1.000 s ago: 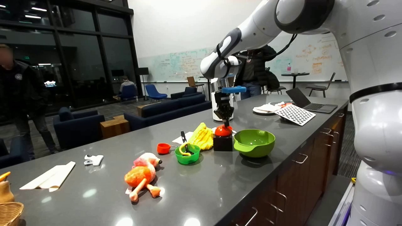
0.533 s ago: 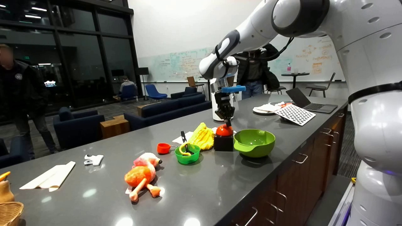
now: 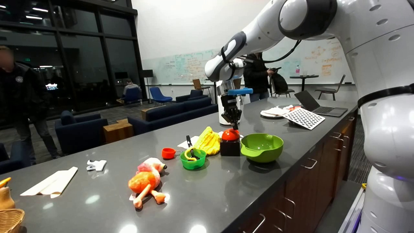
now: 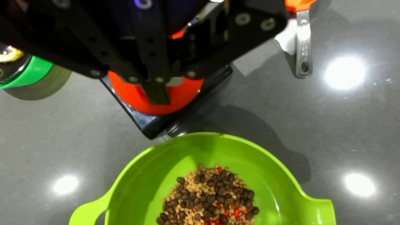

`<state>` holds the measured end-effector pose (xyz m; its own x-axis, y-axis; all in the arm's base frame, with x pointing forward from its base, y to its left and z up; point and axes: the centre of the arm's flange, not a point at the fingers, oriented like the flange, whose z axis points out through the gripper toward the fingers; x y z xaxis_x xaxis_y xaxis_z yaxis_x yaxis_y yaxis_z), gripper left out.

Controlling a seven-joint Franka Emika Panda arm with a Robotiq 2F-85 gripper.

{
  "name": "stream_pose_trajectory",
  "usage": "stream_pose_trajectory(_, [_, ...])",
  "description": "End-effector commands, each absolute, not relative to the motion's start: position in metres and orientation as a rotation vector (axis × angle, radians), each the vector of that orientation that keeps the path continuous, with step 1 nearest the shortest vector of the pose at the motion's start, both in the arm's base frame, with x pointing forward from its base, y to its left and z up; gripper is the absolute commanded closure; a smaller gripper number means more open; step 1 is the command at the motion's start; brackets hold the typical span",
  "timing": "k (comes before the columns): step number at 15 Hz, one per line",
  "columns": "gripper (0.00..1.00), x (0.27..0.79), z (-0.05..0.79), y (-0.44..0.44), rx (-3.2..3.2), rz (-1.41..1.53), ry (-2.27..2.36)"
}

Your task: Press down on the orange item

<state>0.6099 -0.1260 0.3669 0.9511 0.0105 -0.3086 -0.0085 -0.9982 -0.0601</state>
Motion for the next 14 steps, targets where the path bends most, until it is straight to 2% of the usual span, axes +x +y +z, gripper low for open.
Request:
stream_pose_trajectory(1, [1.00,0.614,0.379,-0.129,-3.055,0.431,0.001])
stream_pose_trajectory(6, [1.00,0.625,0.383,-0.132,-3.109,0.260,0.005])
stream_pose_trajectory(12, [1.00,0.625,0.460,-0.117,-3.174,0.022,-0.018])
stream_pose_trajectory(13, [0.74,0.622,0.472,-0.113,-3.187,0.007,-0.018])
stream_pose_trajectory(14, [0.73,0.620,0.481,-0.110,-3.197,-0.014,-0.018])
